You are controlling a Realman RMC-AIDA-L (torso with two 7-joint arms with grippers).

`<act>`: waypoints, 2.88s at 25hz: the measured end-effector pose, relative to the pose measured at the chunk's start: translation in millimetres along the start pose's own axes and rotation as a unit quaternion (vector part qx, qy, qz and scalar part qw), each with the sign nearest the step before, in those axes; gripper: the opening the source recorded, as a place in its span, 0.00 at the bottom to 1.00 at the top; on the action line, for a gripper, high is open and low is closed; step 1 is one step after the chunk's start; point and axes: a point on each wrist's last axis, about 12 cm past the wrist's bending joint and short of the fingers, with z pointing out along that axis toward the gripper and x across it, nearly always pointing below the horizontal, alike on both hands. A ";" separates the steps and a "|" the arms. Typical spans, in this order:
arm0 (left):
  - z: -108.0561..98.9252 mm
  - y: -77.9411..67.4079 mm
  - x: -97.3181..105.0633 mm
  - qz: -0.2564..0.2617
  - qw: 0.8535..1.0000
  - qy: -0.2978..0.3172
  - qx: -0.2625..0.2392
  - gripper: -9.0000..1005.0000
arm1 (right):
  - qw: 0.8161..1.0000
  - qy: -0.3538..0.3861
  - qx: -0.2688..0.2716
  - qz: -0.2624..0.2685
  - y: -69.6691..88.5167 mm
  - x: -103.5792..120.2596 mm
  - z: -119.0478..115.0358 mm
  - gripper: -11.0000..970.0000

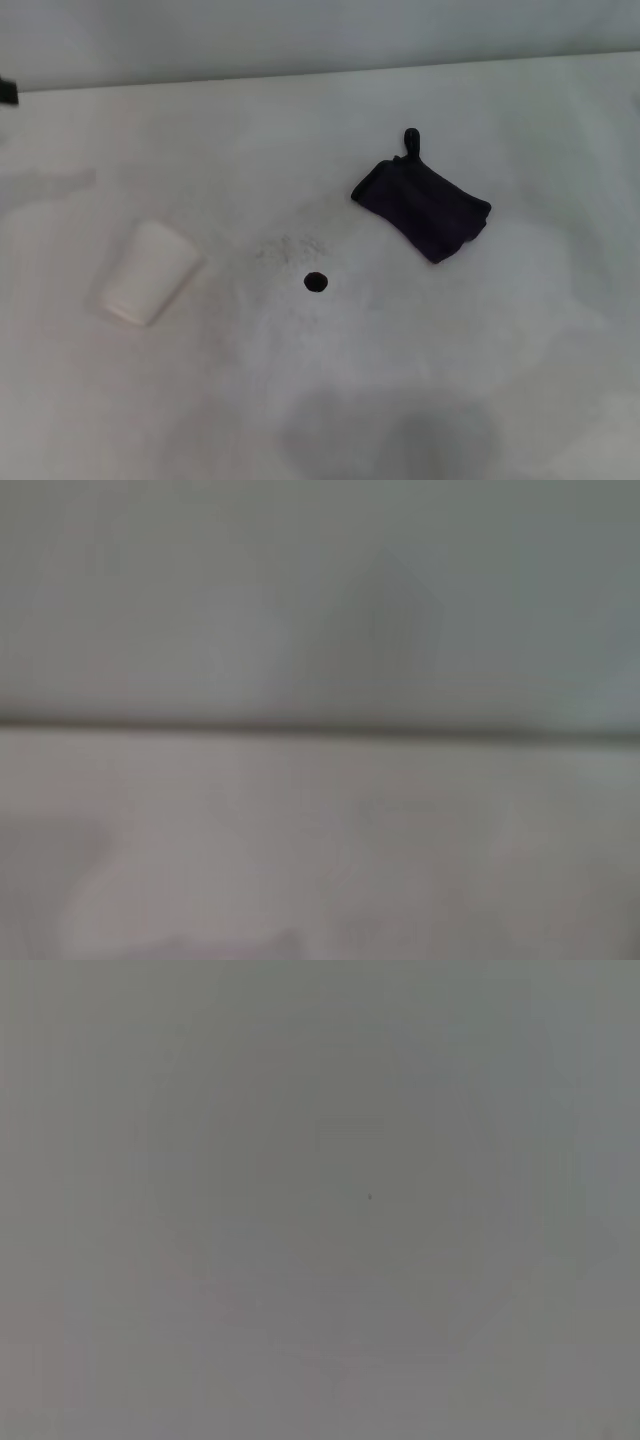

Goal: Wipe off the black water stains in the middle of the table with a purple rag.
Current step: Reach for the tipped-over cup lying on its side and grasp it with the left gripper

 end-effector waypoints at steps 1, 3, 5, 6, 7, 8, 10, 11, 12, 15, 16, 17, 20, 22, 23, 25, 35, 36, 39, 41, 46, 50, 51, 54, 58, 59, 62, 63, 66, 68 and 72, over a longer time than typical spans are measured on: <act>0.7 -7.3 -6.8 0.007 1.000 0.025 -0.015 0.88 | 1.000 0.000 0.000 0.000 0.2 0.1 -0.1 0.90; 3.1 -20.9 -15.4 0.024 0.997 0.067 -0.039 0.88 | 1.000 0.000 0.000 0.001 0.7 0.5 -0.2 0.90; 6.9 -36.7 -20.4 0.044 0.992 0.105 -0.047 0.88 | 1.000 0.001 -0.001 0.003 1.2 0.9 -0.5 0.90; 10.9 -48.8 -21.1 0.058 0.988 0.135 -0.049 0.88 | 1.000 0.001 -0.001 0.004 1.7 1.2 -0.6 0.90; 10.9 -48.8 -21.1 0.058 0.988 0.135 -0.049 0.88 | 1.000 0.002 -0.002 0.005 3.0 1.5 -0.4 0.90; 13.9 -55.4 -20.2 0.064 0.985 0.150 -0.048 0.88 | 1.000 0.002 -0.004 0.006 4.3 1.3 0.3 0.90; 19.0 -64.1 -17.6 0.072 0.982 0.171 -0.046 0.88 | 1.000 0.001 -0.007 0.008 7.2 0.8 1.7 0.90; 21.9 -67.3 -16.0 0.076 0.980 0.178 -0.046 0.88 | 1.000 0.001 -0.008 0.009 8.2 0.4 2.4 0.90; 24.7 -69.9 -14.2 0.078 0.979 0.184 -0.046 0.88 | 1.000 0.000 -0.009 0.009 9.4 -0.2 3.2 0.90; 34.8 -77.6 -9.3 0.090 0.976 0.195 -0.046 0.88 | 1.000 0.000 -0.010 0.011 10.7 -0.4 3.8 0.90; 38.9 -80.3 -8.2 0.095 0.975 0.194 -0.045 0.88 | 1.000 0.000 -0.010 0.011 10.8 -0.3 3.7 0.90; 43.8 -83.4 -6.8 0.102 0.975 0.192 -0.045 0.88 | 1.000 0.001 -0.010 0.011 10.8 0.1 3.4 0.90; 54.1 -85.5 -3.3 0.112 0.975 0.184 -0.045 0.88 | 1.000 0.003 -0.011 0.013 11.6 1.7 2.6 0.90; 61.3 -85.1 0.8 0.116 0.975 0.184 -0.044 0.88 | 1.000 0.006 -0.013 0.014 13.4 2.7 2.6 0.90; 65.3 -85.0 3.7 0.119 0.974 0.187 -0.041 0.87 | 1.000 0.006 -0.014 0.014 14.0 2.9 2.7 0.90; 70.6 -85.5 8.5 0.123 0.973 0.193 -0.035 0.87 | 1.000 0.006 -0.014 0.014 14.6 2.6 3.1 0.90; 85.7 -85.7 27.6 0.159 0.961 0.224 -0.043 0.87 | 1.000 -0.002 -0.019 0.013 17.4 -2.0 6.7 0.90; 87.1 -85.5 28.7 0.161 0.960 0.223 -0.046 0.87 | 1.000 -0.003 -0.020 0.013 17.8 -2.6 7.3 0.90; 92.3 -87.1 30.8 0.170 0.960 0.217 -0.047 0.87 | 1.000 -0.006 -0.020 0.012 18.0 -4.4 8.6 0.90; 95.7 -88.0 33.2 0.176 0.960 0.213 -0.045 0.87 | 1.000 -0.007 -0.021 0.012 18.7 -4.9 9.0 0.90; 104.7 -94.2 40.7 0.185 0.958 0.214 -0.035 0.87 | 1.000 -0.006 -0.022 0.013 19.8 -4.3 9.0 0.90; 108.3 -95.1 44.8 0.194 0.954 0.225 -0.042 0.86 | 1.000 -0.006 -0.022 0.013 19.9 -4.4 9.0 0.90; 109.3 -95.0 45.6 0.196 0.953 0.226 -0.045 0.86 | 1.000 -0.006 -0.022 0.013 19.9 -4.6 9.1 0.90; 112.4 -93.7 46.7 0.200 0.954 0.219 -0.052 0.86 | 1.000 -0.007 -0.023 0.013 20.5 -5.3 9.8 0.90; 116.8 -90.3 48.1 0.203 0.956 0.202 -0.058 0.86 | 1.000 -0.008 -0.024 0.014 21.8 -6.1 10.8 0.90; 118.1 -89.7 48.4 0.204 0.957 0.198 -0.059 0.86 | 1.000 -0.008 -0.024 0.014 22.2 -6.2 11.0 0.90; 123.7 -89.8 51.5 0.208 0.956 0.197 -0.059 0.86 | 1.000 -0.008 -0.024 0.015 23.0 -6.1 11.2 0.90; 125.9 -89.9 52.8 0.208 0.956 0.197 -0.058 0.86 | 1.000 -0.008 -0.025 0.015 23.3 -6.0 11.2 0.90; 132.6 -89.8 57.1 0.215 0.954 0.198 -0.061 0.86 | 0.999 -0.009 -0.026 0.016 25.2 -6.6 12.2 0.90; 133.4 -89.7 57.1 0.216 0.954 0.197 -0.062 0.86 | 0.999 -0.009 -0.027 0.016 25.4 -6.9 12.4 0.90; 135.8 -87.1 58.5 0.215 0.955 0.193 -0.066 0.86 | 0.999 -0.010 -0.028 0.016 27.0 -8.0 13.7 0.90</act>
